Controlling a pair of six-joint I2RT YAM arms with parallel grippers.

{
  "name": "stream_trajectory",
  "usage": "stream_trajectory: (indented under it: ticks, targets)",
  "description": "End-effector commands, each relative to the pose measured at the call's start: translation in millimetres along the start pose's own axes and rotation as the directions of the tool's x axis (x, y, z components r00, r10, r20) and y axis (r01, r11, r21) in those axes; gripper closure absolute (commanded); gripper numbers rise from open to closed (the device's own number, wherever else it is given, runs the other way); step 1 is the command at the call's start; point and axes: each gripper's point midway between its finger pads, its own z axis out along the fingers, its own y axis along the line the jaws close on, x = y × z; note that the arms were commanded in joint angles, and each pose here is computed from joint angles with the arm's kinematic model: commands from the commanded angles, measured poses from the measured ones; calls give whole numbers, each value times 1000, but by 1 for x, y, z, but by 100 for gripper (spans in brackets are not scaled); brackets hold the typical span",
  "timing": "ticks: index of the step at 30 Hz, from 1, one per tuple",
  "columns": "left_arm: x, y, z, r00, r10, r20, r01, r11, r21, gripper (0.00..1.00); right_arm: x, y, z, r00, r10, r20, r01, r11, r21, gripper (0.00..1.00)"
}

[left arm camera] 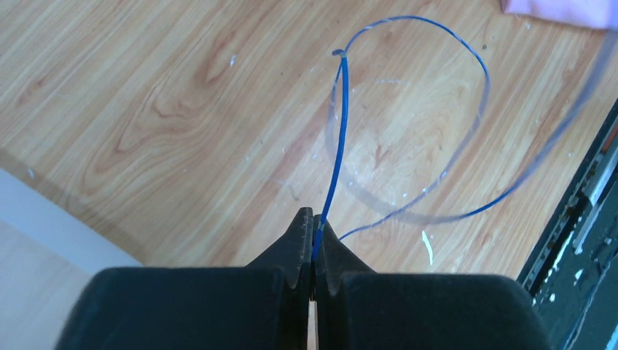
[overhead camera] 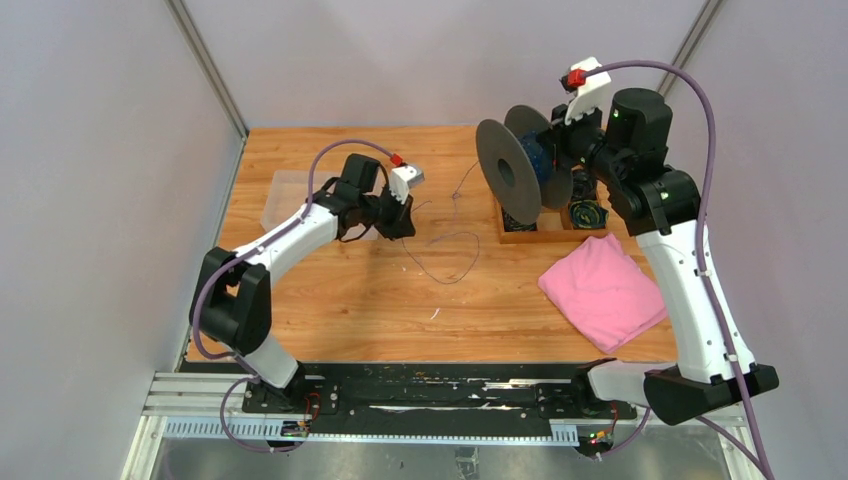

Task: Wrap the cables
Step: Wrap the cable around the cable reel.

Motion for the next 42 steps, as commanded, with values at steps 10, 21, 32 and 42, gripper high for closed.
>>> stream_trajectory:
  ticks: [10,21,32,42]
  targets:
    - [16,12,-64,995,55,-84,-64,993,-101,100,-13,-41,-20,995,-83,49,72,976,204,99]
    - [92,69,-173,847,111,-520,-355,846,-397,95,-7,-43,-16,994,-104,33,95,974,207,99]
    - [117,54,-204,740,198,-642,-444,861,-247,42,7,-33,-5,996,-87,16,84,985,151,99]
    - [0,-21,-162,943,302,-137,-303,953,18,13,5,6,-4,999,-38,31,40,999,-37,99]
